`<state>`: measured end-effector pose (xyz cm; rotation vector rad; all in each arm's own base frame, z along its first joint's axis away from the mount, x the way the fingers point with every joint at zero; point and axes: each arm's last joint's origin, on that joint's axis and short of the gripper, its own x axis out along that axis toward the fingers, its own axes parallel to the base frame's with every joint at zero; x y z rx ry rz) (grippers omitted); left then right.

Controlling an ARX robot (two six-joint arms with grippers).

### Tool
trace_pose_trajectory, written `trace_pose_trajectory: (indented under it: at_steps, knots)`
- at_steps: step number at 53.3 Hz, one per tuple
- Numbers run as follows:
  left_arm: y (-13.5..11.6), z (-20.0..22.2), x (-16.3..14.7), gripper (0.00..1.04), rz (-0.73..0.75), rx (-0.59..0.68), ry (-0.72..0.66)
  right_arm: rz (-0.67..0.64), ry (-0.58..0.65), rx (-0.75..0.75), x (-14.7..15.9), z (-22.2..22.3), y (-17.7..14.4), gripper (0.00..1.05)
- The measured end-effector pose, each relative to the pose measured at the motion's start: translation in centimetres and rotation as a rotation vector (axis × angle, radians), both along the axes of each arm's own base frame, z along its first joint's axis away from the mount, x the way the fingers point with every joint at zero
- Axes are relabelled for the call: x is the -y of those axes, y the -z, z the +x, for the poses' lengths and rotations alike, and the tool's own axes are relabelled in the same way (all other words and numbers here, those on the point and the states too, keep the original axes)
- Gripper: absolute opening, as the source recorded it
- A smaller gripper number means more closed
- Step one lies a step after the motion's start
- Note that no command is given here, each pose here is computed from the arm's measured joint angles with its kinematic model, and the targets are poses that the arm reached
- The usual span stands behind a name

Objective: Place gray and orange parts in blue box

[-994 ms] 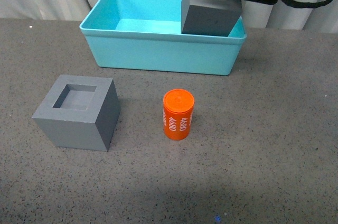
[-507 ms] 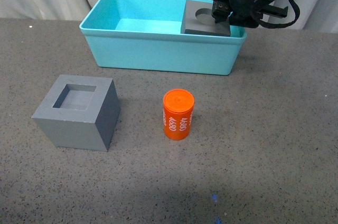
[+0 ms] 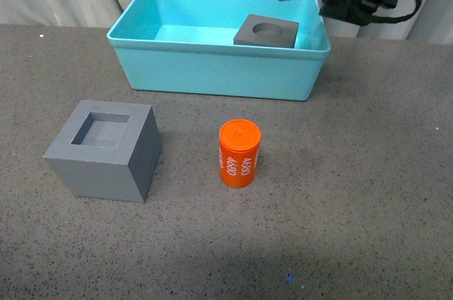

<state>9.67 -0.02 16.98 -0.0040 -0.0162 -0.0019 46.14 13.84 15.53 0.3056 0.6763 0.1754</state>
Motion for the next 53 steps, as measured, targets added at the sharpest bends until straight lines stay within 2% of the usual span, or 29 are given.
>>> trace_pose_trajectory:
  at_steps: [9,19,25,32,34,36,39,49,53]
  knots:
    - [0.0,0.0,0.0,0.98,0.0,0.0,0.0,-0.018,0.032,0.162,1.5,-3.3,-3.8,0.97]
    - [0.0,0.0,0.0,0.98,0.0,0.0,0.0,-0.173,0.088,0.342,4.1,-9.5,-6.3,0.95]
    - [0.0,0.0,0.0,0.98,0.0,0.0,0.0,-0.279,0.1,0.342,6.5,-14.9,-5.2,0.95]
    - [0.0,0.0,0.0,0.98,0.0,0.0,0.0,-0.339,0.132,0.407,8.3,-18.1,-4.4,0.94]
    - [0.0,0.0,0.0,0.98,0.0,0.0,0.0,-0.325,0.14,0.472,8.9,-18.9,-4.3,0.89]
    - [0.0,0.0,0.0,0.98,0.0,0.0,0.0,-0.302,0.161,0.593,9.8,-20.6,-4.2,0.79]
    - [0.0,0.0,0.0,0.98,0.0,0.0,0.0,-0.296,0.181,0.664,10.6,-22.2,-4.0,0.66]
    - [0.0,0.0,0.0,0.98,0.0,0.0,0.0,-0.303,0.174,0.664,11.5,-24.7,-3.0,0.38]
    - [0.0,0.0,0.0,0.98,0.0,0.0,0.0,-0.303,0.171,0.664,12.0,-26.0,-2.6,0.2]
